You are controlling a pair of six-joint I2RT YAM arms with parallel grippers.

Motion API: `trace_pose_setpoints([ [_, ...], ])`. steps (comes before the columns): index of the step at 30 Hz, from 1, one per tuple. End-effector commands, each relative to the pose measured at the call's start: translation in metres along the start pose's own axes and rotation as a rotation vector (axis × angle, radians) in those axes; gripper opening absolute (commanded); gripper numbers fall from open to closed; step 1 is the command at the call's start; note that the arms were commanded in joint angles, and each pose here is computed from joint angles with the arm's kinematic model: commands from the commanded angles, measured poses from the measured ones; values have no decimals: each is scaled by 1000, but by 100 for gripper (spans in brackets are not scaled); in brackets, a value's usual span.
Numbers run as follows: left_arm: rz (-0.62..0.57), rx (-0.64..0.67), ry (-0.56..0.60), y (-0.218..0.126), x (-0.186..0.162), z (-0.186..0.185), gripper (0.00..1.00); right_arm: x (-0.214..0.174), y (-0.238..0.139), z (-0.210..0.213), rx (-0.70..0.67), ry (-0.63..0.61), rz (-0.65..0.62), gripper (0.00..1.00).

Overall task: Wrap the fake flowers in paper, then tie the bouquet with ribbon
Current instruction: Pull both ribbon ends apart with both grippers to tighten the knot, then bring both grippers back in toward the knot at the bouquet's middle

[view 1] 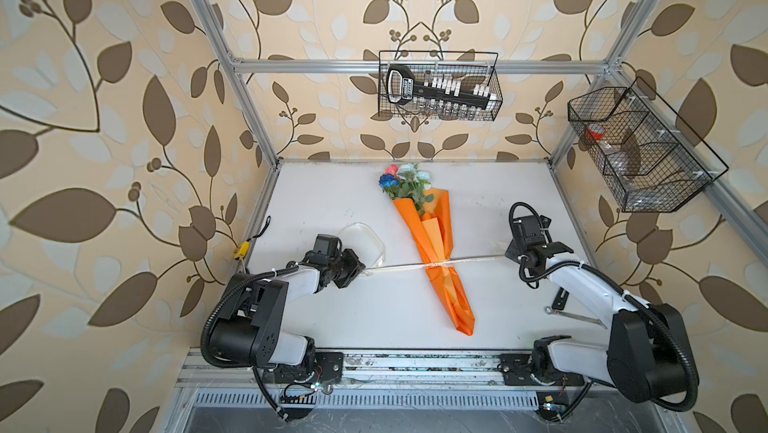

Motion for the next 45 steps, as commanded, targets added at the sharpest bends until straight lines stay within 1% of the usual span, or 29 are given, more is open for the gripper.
trace_pose_setpoints([
  [1, -137, 32, -87, -20, 43, 13, 0, 11, 10, -25, -47, 59, -12, 0],
  [3, -194, 48, -122, -32, 62, 19, 0, 20, 15, -29, -6, 106, -14, 0],
  [5, -257, 40, -167, -43, 79, 22, 0, 24, 25, -37, -1, 137, -1, 0],
  [8, -366, 39, -234, -59, 106, 25, 0, 22, 41, -43, 15, 170, 35, 0],
  [11, -431, 43, -270, -69, 126, 27, 0, 18, 51, -44, 25, 198, 51, 0],
  [15, -451, 0, -357, -76, 146, 35, 0, 21, 55, -53, 16, 231, 40, 0],
  [19, -492, -23, -432, -90, 162, 48, 0, 23, 53, -71, -9, 263, 24, 0],
  [23, -533, -34, -464, -99, 167, 52, 0, 21, 50, -82, -19, 281, 14, 0],
  [26, -580, -39, -475, -111, 172, 54, 0, 21, 49, -82, -15, 277, 9, 0],
  [28, -575, -59, -444, -115, 173, 45, 0, 24, 48, -77, 15, 272, -1, 0],
  [30, -545, -108, -387, -116, 169, 26, 0, 30, 45, -67, 76, 262, -18, 0],
  [31, -531, -116, -351, -114, 165, 17, 0, 35, 41, -59, 110, 246, -37, 0],
  [33, -490, -125, -261, -109, 153, -7, 0, 50, 25, -43, 136, 191, -92, 0],
  [36, -402, -148, -117, -95, 124, -47, 0, 71, -1, -15, 183, 109, -160, 0],
  [39, -306, -176, 33, -81, 88, -84, 0, 89, -27, 13, 264, 43, -225, 0],
  [44, -187, -195, 346, -70, 22, -138, 0, 117, -71, 69, 413, -108, -324, 0],
  [45, -165, -199, 393, -69, 11, -146, 0, 120, -80, 80, 441, -138, -342, 0],
])
Point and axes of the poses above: each gripper's point midway between its finger pads, its own y axis out along the fingers, its own z axis along the line the jaws close on, x = y × z, the point moved 1 cm from there along -y, back along the fingers, and after that the axes turned 15 degrees about -y, right-handed, at the moved point
